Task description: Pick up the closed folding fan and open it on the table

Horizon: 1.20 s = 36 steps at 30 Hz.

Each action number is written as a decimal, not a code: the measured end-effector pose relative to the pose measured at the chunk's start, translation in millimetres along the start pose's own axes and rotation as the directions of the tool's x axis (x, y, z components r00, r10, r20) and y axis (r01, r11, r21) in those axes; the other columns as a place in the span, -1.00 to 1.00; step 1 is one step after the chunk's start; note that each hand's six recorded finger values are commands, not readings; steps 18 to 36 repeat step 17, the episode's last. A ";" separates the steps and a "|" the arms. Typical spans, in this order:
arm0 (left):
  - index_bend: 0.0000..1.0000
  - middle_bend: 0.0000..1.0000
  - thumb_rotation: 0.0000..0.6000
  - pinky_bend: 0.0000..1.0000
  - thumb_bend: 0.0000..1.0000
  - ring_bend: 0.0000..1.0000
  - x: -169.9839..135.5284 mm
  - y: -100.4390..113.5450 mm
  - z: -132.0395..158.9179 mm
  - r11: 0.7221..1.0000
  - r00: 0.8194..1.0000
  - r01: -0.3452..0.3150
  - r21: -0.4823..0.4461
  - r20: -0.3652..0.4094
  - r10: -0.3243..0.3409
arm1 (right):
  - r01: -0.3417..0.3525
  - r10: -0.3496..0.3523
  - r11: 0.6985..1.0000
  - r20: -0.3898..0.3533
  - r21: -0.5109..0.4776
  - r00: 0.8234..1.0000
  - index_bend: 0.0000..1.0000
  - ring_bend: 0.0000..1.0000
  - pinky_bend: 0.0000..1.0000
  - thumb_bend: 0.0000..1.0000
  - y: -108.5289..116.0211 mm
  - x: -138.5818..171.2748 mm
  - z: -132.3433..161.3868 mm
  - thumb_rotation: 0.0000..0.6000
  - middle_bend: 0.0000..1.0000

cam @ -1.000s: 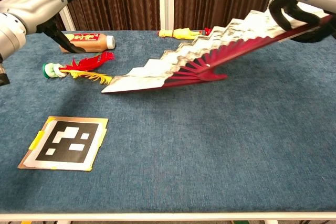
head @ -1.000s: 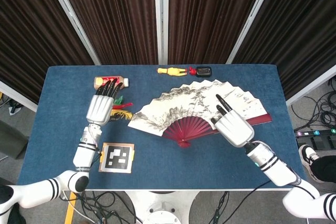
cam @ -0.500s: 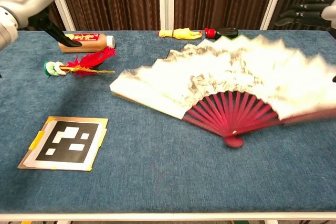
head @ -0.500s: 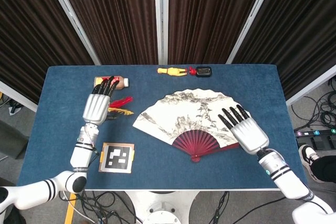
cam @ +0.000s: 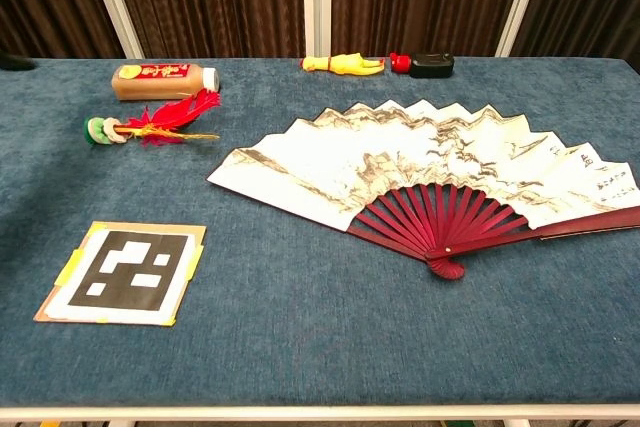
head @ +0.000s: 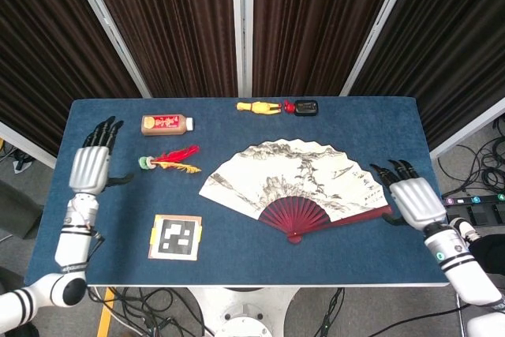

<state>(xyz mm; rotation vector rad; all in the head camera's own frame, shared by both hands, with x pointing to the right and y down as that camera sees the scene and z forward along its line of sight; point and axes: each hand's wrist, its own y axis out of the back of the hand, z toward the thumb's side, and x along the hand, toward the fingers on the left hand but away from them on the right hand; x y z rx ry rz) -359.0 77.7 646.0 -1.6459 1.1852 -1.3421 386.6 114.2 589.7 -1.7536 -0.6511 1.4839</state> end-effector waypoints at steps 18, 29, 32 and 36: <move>-0.71 -0.76 1.00 -0.66 -1.00 -0.88 -132.5 20.4 -70.4 1.000 0.990 0.013 -0.002 -0.139 -0.013 | 0.192 -0.184 0.979 0.109 -0.064 0.977 -1.00 -1.00 -1.00 -0.76 -22.6 84.6 -41.2 1.00 -0.68; -0.71 -0.76 1.00 -0.66 -1.00 -0.88 -132.5 20.4 -70.4 1.000 0.990 0.013 -0.002 -0.139 -0.013 | 0.192 -0.184 0.979 0.109 -0.064 0.977 -1.00 -1.00 -1.00 -0.76 -22.6 84.6 -41.2 1.00 -0.68; -0.71 -0.76 1.00 -0.66 -1.00 -0.88 -132.5 20.4 -70.4 1.000 0.990 0.013 -0.002 -0.139 -0.013 | 0.192 -0.184 0.979 0.109 -0.064 0.977 -1.00 -1.00 -1.00 -0.76 -22.6 84.6 -41.2 1.00 -0.68; -0.71 -0.76 1.00 -0.66 -1.00 -0.88 -132.5 20.4 -70.4 1.000 0.990 0.013 -0.002 -0.139 -0.013 | 0.192 -0.184 0.979 0.109 -0.064 0.977 -1.00 -1.00 -1.00 -0.76 -22.6 84.6 -41.2 1.00 -0.68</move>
